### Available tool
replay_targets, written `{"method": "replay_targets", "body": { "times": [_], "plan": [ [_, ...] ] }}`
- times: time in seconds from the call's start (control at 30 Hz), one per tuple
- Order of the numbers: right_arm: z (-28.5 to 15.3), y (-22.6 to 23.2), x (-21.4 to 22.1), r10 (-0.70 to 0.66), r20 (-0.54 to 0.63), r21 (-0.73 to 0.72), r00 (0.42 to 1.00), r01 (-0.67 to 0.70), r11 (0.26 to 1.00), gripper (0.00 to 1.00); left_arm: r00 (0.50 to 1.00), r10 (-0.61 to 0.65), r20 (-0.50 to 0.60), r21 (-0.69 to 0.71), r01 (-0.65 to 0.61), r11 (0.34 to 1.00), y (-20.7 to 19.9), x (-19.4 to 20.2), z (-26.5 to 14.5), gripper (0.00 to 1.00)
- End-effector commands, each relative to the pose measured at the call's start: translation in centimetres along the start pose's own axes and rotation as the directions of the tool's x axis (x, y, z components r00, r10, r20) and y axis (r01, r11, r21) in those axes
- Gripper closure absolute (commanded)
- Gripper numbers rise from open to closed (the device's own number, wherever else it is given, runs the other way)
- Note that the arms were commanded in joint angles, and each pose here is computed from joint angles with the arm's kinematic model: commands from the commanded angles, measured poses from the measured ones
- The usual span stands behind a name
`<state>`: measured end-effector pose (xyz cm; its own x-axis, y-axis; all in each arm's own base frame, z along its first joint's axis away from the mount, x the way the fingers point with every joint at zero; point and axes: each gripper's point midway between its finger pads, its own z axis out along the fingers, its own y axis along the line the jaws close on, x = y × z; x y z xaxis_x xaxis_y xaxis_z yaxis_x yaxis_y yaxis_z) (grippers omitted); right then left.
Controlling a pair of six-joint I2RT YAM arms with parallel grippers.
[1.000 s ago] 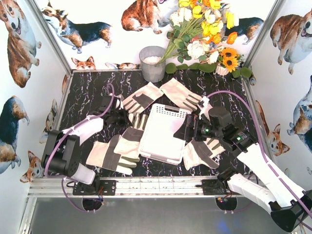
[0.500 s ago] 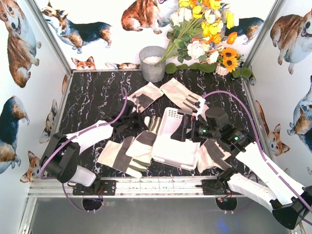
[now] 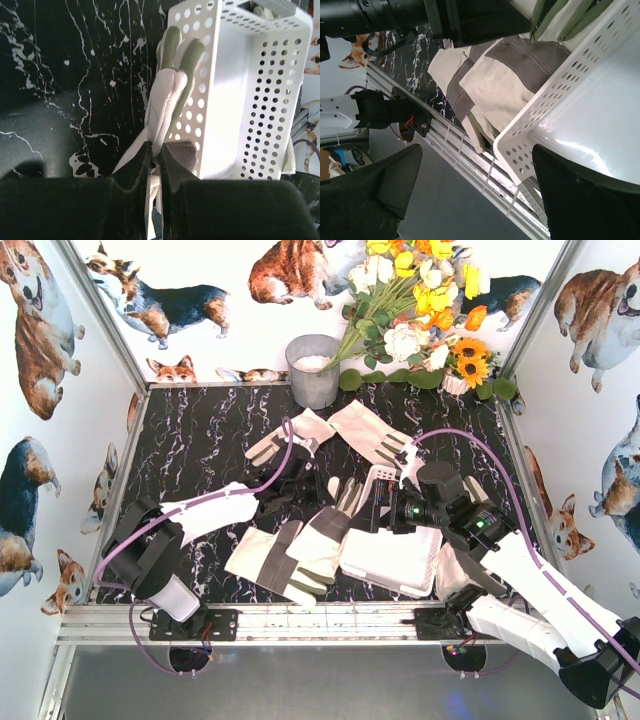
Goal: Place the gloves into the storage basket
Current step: Move the bin to the center of the board, then move the glove to the center of the board.
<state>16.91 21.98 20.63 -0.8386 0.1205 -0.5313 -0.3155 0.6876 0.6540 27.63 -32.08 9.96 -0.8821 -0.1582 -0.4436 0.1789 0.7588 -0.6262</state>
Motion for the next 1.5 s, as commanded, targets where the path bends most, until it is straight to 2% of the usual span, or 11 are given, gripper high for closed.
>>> {"method": "replay_targets", "body": {
  "times": [0.0,0.2,0.5,0.73,0.93,1.07,1.17,1.3,1.47],
  "plan": [
    [-0.4,1.0,-1.2,-0.022,0.054,-0.031,0.998,0.024,0.999,0.06,0.996,0.043,0.084,-0.010,-0.043,0.999,-1.4,-2.9,-0.4,1.00],
    [-0.4,1.0,-1.1,-0.018,0.054,-0.030,0.998,0.019,0.999,0.06,0.987,0.075,0.139,-0.095,-0.062,0.994,0.3,-5.2,-2.2,1.00],
    [-0.5,1.7,-1.3,-0.023,0.059,-0.047,0.998,0.026,0.999,0.06,0.969,0.092,0.229,-0.133,-0.062,0.989,1.5,-7.5,-8.6,1.00],
    [1.3,3.0,-0.3,-0.136,0.001,0.006,0.991,0.136,0.991,0.11,0.946,0.099,0.307,-0.229,-0.028,0.973,5.3,-10.1,-14.7,1.00],
    [4.7,6.6,1.6,-0.191,-0.055,-0.082,0.980,0.186,0.979,0.23,0.898,0.138,0.419,-0.359,0.024,0.933,9.6,-12.6,-20.3,1.00],
    [8.3,7.9,3.8,-0.258,-0.120,-0.066,0.959,0.252,0.966,0.33,0.857,0.133,0.498,-0.447,0.122,0.886,13.9,-14.2,-23.4,1.00],
    [10.7,8.7,4.7,-0.272,-0.146,-0.063,0.951,0.265,0.962,0.40,0.832,0.096,0.547,-0.439,0.187,0.879,16.4,-14.6,-24.4,1.00],
    [14.1,9.3,6.0,-0.267,-0.176,-0.098,0.947,0.253,0.962,0.42,0.801,0.115,0.587,-0.468,0.219,0.856,18.8,-13.9,-25.0,1.00],
    [18.3,7.9,8.9,-0.249,-0.307,-0.078,0.919,0.237,0.968,0.47,0.805,0.141,0.577,-0.506,0.216,0.835,20.9,-12.6,-24.9,1.00]
  ]
}}
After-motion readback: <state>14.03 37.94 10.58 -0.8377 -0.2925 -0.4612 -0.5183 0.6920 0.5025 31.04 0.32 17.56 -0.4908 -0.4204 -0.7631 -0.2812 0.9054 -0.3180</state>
